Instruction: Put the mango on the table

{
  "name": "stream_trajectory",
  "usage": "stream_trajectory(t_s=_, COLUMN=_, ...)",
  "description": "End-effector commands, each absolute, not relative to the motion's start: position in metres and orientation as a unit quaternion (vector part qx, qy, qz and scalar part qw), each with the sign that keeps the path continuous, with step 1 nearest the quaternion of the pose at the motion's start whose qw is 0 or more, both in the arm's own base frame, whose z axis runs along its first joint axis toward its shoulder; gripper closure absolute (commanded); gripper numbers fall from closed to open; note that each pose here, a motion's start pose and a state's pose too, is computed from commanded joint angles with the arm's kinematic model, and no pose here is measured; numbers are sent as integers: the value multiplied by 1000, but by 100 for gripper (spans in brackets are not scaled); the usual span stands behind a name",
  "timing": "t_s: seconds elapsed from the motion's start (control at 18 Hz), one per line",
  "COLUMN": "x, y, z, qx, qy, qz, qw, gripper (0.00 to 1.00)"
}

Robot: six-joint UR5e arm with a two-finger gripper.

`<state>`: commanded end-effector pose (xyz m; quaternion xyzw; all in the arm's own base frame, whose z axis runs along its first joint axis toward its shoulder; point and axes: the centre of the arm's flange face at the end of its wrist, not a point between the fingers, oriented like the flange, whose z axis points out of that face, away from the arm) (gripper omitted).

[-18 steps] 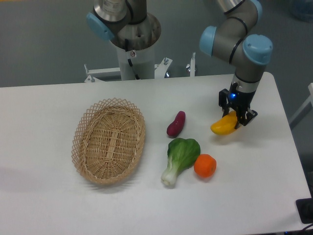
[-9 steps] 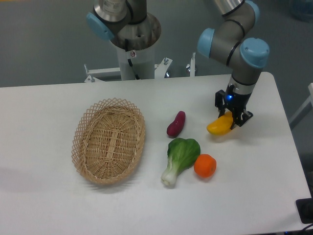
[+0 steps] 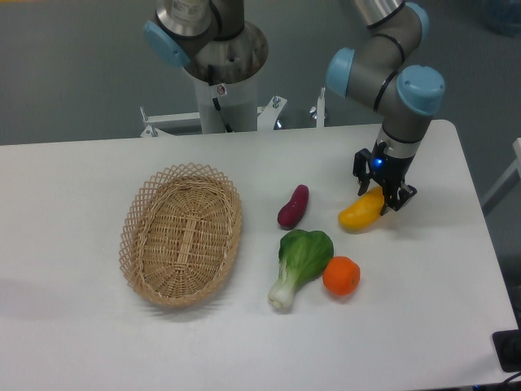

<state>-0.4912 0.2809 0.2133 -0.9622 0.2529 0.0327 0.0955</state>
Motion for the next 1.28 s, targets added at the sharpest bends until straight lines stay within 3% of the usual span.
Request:
stream_trajectory(t_s=0.17, x=-493, y=281, z=218, qx=-963, qy=250, qz=38, qw=96, gripper=0)
stream_trajectory(t_s=0.78, x=-512, y=278, z=316, qx=-960, qy=233, qz=123, qw=97, gripper=0)
stream_trajectory(t_s=1.28, x=-543, y=219, z=431, qx=-966, qy=224, qz=94, qw=91, gripper=0)
